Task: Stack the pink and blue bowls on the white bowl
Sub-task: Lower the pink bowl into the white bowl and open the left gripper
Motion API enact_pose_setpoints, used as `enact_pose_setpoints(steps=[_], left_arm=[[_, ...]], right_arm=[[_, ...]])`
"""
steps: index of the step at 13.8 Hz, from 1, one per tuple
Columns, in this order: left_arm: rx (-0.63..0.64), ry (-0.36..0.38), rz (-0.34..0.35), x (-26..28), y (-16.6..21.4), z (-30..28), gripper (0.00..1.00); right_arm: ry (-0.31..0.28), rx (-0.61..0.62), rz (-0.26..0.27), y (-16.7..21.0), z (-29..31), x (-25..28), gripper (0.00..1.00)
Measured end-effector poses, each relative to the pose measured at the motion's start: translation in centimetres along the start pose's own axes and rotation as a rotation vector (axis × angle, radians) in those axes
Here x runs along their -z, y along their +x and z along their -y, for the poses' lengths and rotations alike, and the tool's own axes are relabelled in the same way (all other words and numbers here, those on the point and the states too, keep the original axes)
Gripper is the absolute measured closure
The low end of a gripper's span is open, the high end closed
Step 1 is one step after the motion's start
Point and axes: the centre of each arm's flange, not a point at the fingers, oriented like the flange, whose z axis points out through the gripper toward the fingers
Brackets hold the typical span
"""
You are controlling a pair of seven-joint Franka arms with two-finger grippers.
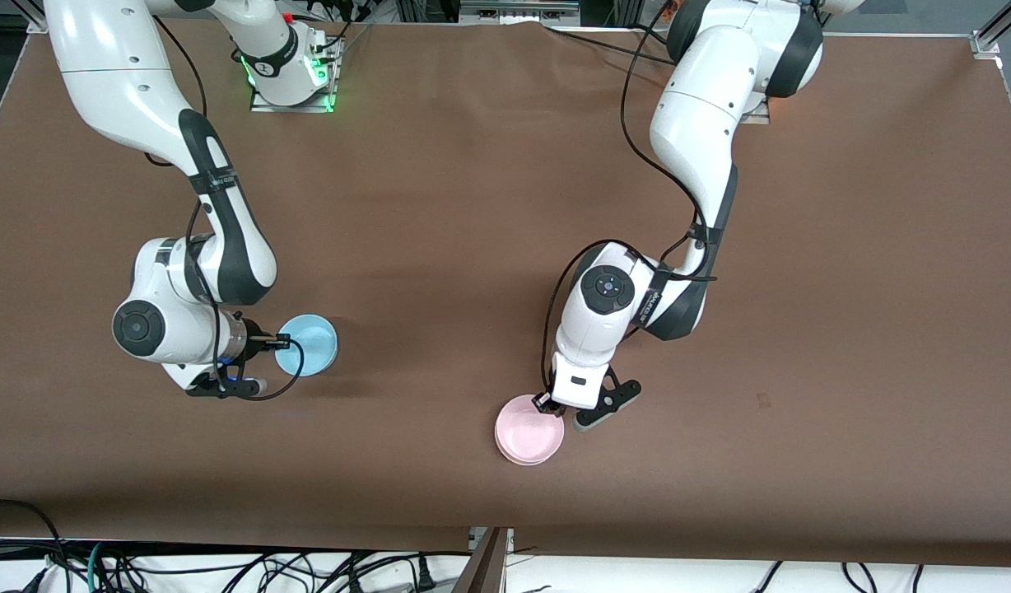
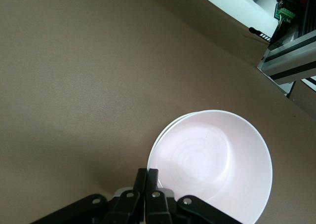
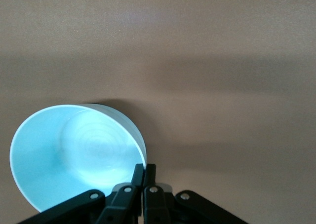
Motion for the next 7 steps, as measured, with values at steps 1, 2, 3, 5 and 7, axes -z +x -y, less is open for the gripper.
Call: enact_pose_setpoints(steps=[1, 2, 3, 5, 7], left_arm=[[0.000, -0.001, -0.001, 0.03, 0.01, -0.03, 0.94], [0.000, -0.002, -0.002, 0.07, 0.05, -0.04, 0.94], [0.000, -0.002, -0.004, 0.11, 0.14, -0.04, 0.91], [0.001, -0.003, -0.012, 0.27, 0.47, -0.02, 0.73], [0.001, -0.006, -0.017, 0.51, 0.67, -0.13, 0.59]], right_arm=[[0.000, 0.000, 0.000, 0.00, 0.00, 0.00, 0.98], [0.000, 0.000, 0.000, 0.00, 0.00, 0.00, 0.98], [0.000, 0.000, 0.000, 0.00, 0.00, 0.00, 0.98], [0.000, 0.000, 0.000, 0.00, 0.00, 0.00, 0.98], [0.000, 0.000, 0.000, 0.00, 0.00, 0.00, 0.98]])
